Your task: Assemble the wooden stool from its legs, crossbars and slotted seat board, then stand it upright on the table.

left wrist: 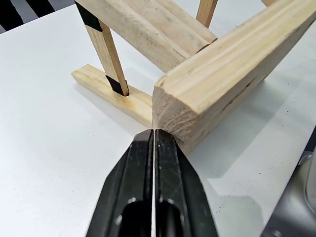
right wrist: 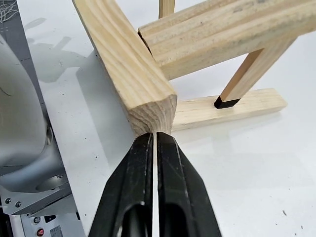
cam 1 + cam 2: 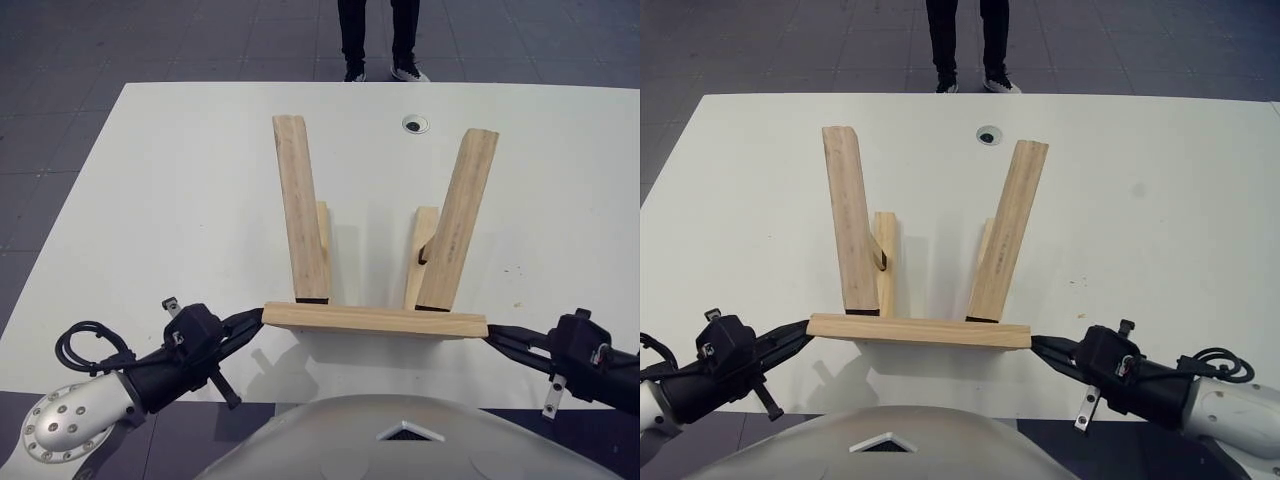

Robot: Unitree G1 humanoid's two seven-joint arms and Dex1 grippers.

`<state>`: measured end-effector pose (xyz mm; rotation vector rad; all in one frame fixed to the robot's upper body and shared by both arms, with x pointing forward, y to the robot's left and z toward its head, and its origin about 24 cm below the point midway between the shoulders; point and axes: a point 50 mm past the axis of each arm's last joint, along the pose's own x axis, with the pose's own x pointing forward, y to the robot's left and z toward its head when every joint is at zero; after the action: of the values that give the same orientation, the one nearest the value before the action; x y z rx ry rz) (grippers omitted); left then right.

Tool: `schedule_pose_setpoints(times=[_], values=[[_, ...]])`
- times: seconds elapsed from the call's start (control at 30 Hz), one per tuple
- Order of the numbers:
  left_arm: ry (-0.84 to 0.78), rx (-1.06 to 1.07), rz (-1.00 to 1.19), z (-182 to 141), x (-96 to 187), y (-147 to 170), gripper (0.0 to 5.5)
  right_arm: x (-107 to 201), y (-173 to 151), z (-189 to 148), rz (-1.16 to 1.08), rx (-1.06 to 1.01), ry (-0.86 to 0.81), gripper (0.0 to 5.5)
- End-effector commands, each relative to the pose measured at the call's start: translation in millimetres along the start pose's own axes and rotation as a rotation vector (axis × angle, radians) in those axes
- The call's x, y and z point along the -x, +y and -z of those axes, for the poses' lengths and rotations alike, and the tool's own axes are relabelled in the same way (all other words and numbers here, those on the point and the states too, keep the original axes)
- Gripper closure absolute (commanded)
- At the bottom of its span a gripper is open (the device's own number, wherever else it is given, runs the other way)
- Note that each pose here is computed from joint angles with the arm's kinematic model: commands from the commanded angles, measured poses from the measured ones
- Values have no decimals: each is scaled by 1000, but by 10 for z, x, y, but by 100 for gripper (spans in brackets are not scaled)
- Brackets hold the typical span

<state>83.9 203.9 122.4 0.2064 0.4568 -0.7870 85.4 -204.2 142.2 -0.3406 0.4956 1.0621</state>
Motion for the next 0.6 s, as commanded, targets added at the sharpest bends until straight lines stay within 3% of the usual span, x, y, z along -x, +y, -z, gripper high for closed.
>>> schedule_pose_setpoints(times=[0.03,0.33,0.6], values=[[-48,7,140,-65,-53,-153,540,-63,127,-158,-110,35,-85,537],[26,-27,130,64,-26,-102,540,-37,-131,79,34,15,54,537],[69,-81,40,167,26,113,540,-47,-86,84,7,20,50,537]])
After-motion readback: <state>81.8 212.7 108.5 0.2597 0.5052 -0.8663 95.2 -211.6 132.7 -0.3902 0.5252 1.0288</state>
